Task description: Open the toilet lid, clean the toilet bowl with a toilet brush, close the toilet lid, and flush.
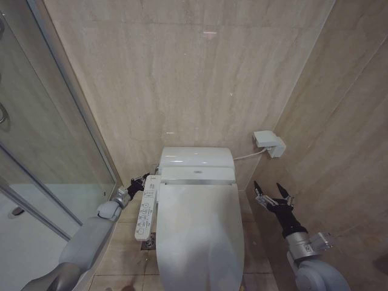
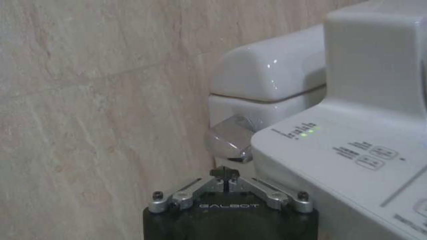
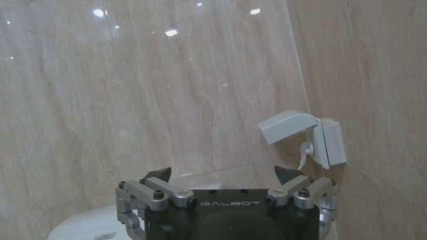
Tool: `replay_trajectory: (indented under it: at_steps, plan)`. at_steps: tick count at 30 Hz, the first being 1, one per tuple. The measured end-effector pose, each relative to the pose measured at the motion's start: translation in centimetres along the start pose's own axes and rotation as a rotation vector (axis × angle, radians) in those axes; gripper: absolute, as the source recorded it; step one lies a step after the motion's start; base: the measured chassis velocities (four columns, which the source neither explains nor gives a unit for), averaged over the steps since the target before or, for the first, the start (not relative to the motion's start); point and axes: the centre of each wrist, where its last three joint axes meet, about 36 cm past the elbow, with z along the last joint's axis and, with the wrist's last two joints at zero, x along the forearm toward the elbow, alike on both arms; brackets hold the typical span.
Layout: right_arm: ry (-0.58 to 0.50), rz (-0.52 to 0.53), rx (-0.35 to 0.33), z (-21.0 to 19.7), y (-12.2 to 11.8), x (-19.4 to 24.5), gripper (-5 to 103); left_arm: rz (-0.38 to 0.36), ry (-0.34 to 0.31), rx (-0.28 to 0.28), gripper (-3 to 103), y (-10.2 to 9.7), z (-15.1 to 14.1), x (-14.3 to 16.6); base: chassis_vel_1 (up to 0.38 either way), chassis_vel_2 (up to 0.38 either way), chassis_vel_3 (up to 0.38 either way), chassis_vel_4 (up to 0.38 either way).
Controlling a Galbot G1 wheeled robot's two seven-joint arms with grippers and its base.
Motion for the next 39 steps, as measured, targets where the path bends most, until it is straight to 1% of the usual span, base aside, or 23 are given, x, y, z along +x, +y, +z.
replay_trajectory:
  at_steps: [5,9,12,13,14,16,17,20,21,23,28,32,34,37,39]
  plan:
    - [0.0,0.0,0.0,0.0,0.0,0.0,100,-0.004,0.0,0.0,0,0.3,-0.2,-0.4,0.0,0.0,0.0,0.0]
    - [0.0,0.0,0.0,0.0,0.0,0.0,100,-0.008,0.0,0.006,0,0.0,-0.1,-0.3,0.0,0.0,0.0,0.0]
    - [0.0,0.0,0.0,0.0,0.0,0.0,100,-0.048,0.027,0.004,0,-1.0,-0.4,0.0,0.0,0.0,0.0,0.0]
    - [0.0,0.0,0.0,0.0,0.0,0.0,100,-0.048,0.027,0.004,0,-1.0,-0.4,0.0,0.0,0.0,0.0,0.0]
    - [0.0,0.0,0.0,0.0,0.0,0.0,100,-0.07,0.04,0.002,0,-1.3,-0.6,0.2,0.0,0.0,0.0,0.0]
    - [0.0,0.0,0.0,0.0,0.0,0.0,100,-0.091,0.06,-0.014,0,-1.3,-1.0,0.7,0.0,0.0,0.0,0.0]
    - [0.0,0.0,0.0,0.0,0.0,0.0,100,-0.091,0.06,-0.014,0,-1.3,-1.0,0.7,0.0,0.0,0.0,0.0]
    - [0.0,0.0,0.0,0.0,0.0,0.0,100,-0.115,0.077,-0.053,0,-0.2,-2.2,1.6,0.0,0.0,0.0,0.0]
    - [0.0,0.0,0.0,0.0,0.0,0.0,100,-0.115,0.077,-0.053,0,-0.2,-2.2,1.6,0.0,0.0,0.0,0.0]
    - [0.0,0.0,0.0,0.0,0.0,0.0,100,-0.135,0.082,-0.07,0,0.5,-2.8,2.2,0.0,0.0,0.0,0.0]
    - [0.0,0.0,0.0,0.0,0.0,0.0,100,-0.158,0.101,-0.103,0,1.6,-2.6,3.8,0.0,0.0,0.0,0.0]
    - [0.0,0.0,0.0,0.0,0.0,0.0,100,-0.163,0.096,-0.109,0,1.7,-2.6,4.6,0.0,0.0,0.0,0.0]
    - [0.0,0.0,0.0,0.0,0.0,0.0,100,-0.163,0.085,-0.114,0,1.7,-2.6,4.9,0.0,0.0,0.0,0.0]
    - [0.0,0.0,0.0,0.0,0.0,0.0,100,-0.156,0.049,-0.138,0,1.7,-2.9,5.2,0.0,0.0,0.0,0.0]
    - [0.0,0.0,0.0,0.0,0.0,0.0,100,-0.153,0.043,-0.144,0,1.7,-3.0,5.2,0.0,0.0,0.0,0.0]
